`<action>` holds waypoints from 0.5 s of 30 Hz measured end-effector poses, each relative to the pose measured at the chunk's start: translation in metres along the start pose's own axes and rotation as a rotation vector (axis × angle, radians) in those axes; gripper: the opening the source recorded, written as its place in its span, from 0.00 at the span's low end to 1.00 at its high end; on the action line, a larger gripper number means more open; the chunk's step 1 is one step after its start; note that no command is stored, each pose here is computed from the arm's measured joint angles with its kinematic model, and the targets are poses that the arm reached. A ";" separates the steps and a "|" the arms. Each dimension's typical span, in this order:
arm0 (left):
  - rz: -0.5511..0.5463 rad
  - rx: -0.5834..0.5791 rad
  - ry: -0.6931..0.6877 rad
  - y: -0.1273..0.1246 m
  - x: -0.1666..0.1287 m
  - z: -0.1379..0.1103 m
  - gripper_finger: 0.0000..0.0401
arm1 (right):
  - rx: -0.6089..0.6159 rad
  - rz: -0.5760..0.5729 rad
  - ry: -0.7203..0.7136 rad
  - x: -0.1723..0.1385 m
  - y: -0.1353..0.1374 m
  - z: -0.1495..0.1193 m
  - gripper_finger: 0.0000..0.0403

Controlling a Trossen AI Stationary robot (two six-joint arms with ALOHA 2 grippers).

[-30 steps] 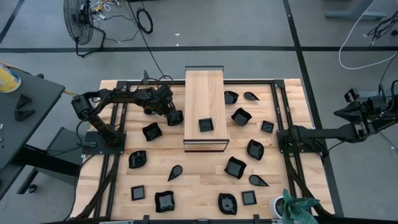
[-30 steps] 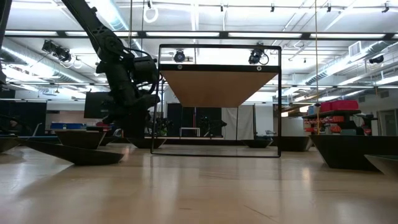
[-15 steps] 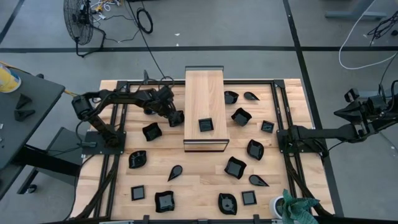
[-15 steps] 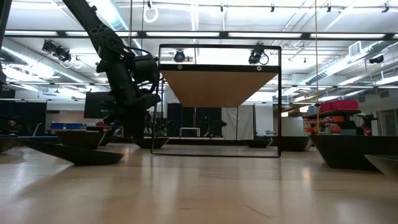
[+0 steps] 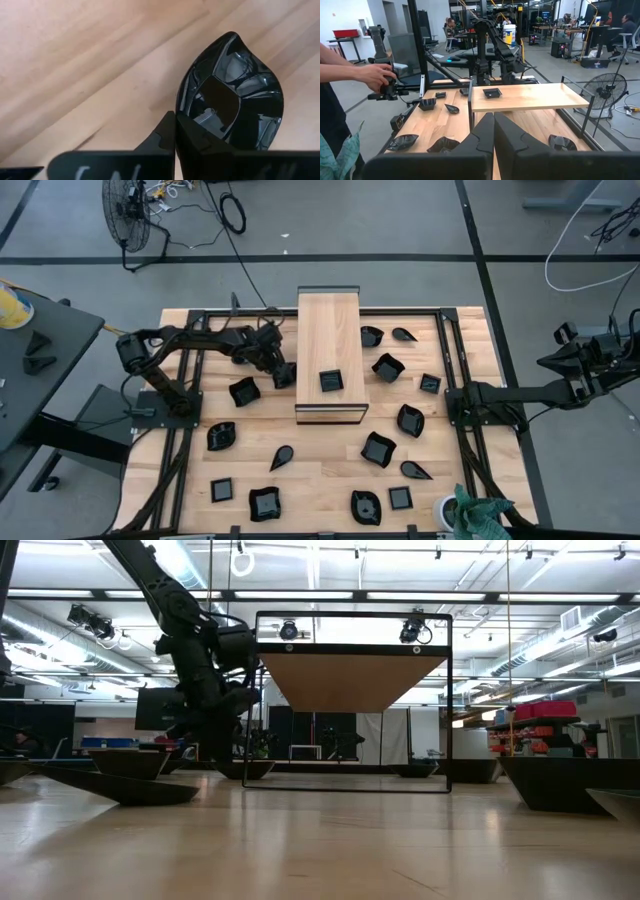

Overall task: Pick & Place Mini shaped plates
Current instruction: Put the leaf-shaped plate on the shelf

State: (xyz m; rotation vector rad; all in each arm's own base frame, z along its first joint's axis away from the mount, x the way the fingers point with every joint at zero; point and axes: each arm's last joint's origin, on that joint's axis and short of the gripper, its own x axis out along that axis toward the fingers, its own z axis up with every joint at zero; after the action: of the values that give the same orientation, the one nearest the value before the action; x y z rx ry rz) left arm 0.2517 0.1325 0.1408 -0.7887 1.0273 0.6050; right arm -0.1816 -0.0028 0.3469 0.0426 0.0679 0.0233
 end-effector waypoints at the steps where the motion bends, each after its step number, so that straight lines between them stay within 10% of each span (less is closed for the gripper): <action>1: 0.001 0.002 0.008 -0.001 -0.001 0.000 0.01 | 0.000 0.000 0.000 0.000 0.000 0.000 0.03; 15: 0.155 0.109 0.033 -0.011 -0.050 0.016 0.00 | 0.000 0.000 0.000 0.000 0.000 0.000 0.03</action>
State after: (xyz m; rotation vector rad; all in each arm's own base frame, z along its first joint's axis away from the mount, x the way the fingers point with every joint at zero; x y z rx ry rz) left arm 0.2481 0.1355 0.1939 -0.6284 1.1496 0.6642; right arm -0.1816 -0.0028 0.3469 0.0426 0.0680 0.0233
